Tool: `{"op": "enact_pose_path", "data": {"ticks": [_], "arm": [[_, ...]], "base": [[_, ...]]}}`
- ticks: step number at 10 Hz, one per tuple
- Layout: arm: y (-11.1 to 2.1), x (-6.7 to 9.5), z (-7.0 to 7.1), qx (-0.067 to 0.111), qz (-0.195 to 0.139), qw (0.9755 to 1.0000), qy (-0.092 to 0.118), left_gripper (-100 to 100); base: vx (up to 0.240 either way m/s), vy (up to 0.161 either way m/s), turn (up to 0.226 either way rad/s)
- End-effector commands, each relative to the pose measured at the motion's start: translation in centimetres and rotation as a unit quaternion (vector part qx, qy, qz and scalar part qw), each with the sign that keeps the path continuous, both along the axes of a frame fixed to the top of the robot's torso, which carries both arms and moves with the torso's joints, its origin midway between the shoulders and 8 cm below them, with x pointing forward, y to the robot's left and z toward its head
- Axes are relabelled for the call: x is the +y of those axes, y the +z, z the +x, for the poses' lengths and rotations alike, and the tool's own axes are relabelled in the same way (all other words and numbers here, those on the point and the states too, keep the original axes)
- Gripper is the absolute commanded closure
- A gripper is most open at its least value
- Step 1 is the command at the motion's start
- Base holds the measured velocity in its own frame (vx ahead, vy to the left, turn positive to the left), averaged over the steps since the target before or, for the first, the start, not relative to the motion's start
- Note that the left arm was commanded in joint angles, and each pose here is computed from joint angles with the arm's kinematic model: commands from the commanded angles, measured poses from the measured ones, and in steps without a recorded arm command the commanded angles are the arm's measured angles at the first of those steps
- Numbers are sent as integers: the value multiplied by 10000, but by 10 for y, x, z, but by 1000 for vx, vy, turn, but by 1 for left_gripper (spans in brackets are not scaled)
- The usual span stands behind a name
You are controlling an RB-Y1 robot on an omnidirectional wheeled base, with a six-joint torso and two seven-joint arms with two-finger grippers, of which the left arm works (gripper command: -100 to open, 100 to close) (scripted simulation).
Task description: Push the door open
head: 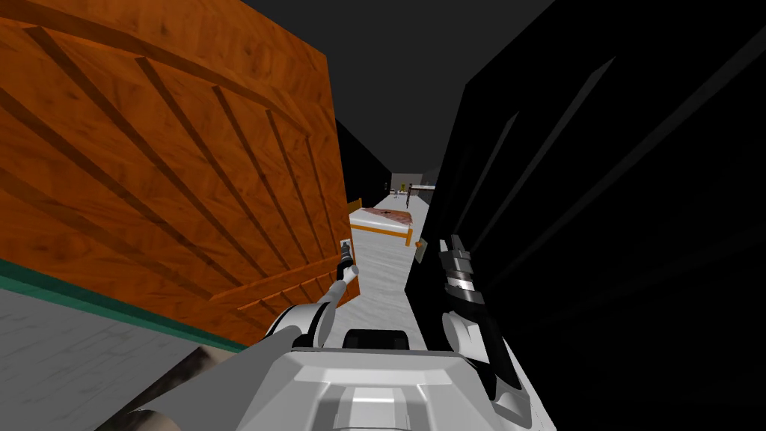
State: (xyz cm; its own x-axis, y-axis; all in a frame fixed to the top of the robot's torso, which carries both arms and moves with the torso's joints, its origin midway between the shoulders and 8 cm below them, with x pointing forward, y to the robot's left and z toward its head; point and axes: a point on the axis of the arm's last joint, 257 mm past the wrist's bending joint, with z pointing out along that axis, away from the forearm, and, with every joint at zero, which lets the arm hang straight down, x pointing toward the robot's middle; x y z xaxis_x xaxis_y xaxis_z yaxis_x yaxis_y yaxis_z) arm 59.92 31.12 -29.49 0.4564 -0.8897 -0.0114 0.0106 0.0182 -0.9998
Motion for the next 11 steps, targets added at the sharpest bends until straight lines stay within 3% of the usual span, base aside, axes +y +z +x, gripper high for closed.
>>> {"op": "enact_pose_path", "data": {"ticks": [1, 4, 5, 8, 9, 10, 11], "arm": [[1, 1, 0, -11, 7, 10000, 4, 100], [1, 1, 0, -11, 7, 10000, 4, 100], [4, 24, -3, -15, 97, 9997, 208, 100], [4, 24, -3, -15, 97, 9997, 208, 100], [8, 38, -5, -33, 143, 9993, 356, 100], [8, 38, -5, -33, 143, 9993, 356, 100], [10, 50, -8, -46, 167, 9985, 511, 100]], "base": [[-17, -2, -4], [-3, 0, -1], [87, 35, -31], [78, 0, 17], [87, 11, 6], [91, 11, 11], [158, 10, 12]]}}
